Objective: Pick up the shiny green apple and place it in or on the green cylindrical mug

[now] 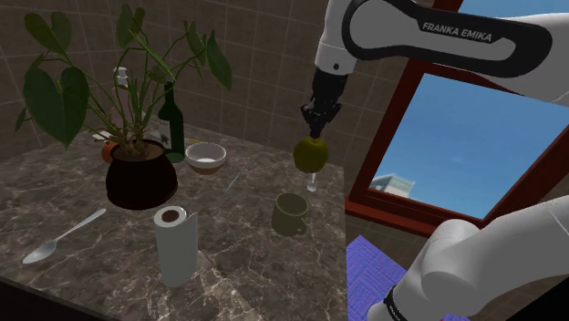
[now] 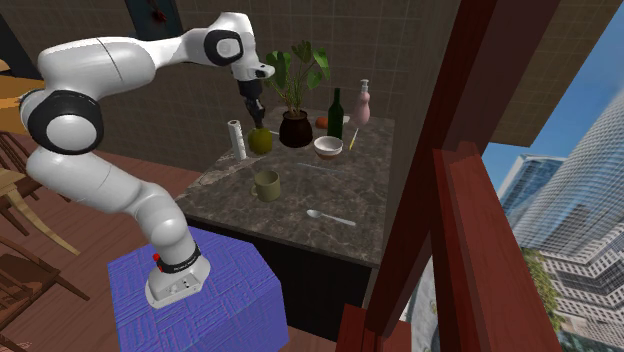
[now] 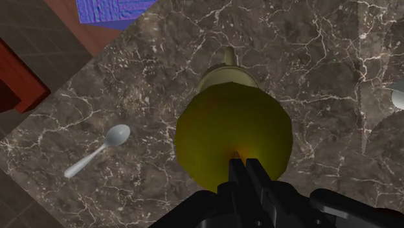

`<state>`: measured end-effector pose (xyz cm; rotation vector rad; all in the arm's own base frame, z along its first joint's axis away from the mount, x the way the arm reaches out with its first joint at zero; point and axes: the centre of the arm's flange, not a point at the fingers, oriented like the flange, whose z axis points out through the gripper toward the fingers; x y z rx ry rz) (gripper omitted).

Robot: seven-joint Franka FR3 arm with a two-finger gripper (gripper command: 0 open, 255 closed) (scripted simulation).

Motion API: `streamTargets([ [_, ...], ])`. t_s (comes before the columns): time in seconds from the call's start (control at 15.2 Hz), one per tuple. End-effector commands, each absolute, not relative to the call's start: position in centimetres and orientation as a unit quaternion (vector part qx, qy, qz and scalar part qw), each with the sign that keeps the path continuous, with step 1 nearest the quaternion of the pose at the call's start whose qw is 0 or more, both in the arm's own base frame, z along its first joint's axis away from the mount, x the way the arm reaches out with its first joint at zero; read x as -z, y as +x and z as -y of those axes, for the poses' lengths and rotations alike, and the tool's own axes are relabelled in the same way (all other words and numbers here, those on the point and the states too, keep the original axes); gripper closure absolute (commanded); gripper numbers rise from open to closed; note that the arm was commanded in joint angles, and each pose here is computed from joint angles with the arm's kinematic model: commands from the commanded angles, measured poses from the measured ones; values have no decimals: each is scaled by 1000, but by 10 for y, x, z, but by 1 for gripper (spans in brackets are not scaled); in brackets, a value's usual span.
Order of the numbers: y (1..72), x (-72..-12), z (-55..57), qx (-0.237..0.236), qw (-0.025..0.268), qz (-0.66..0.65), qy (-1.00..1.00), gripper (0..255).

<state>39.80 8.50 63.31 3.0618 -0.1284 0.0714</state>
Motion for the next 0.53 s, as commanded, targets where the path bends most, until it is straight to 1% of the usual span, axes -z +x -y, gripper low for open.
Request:
streamTargets([
  [0.0,383,-632,-97,-23,38,42,998,255],
  [0.46,383,-595,-97,-23,38,42,998,255],
])
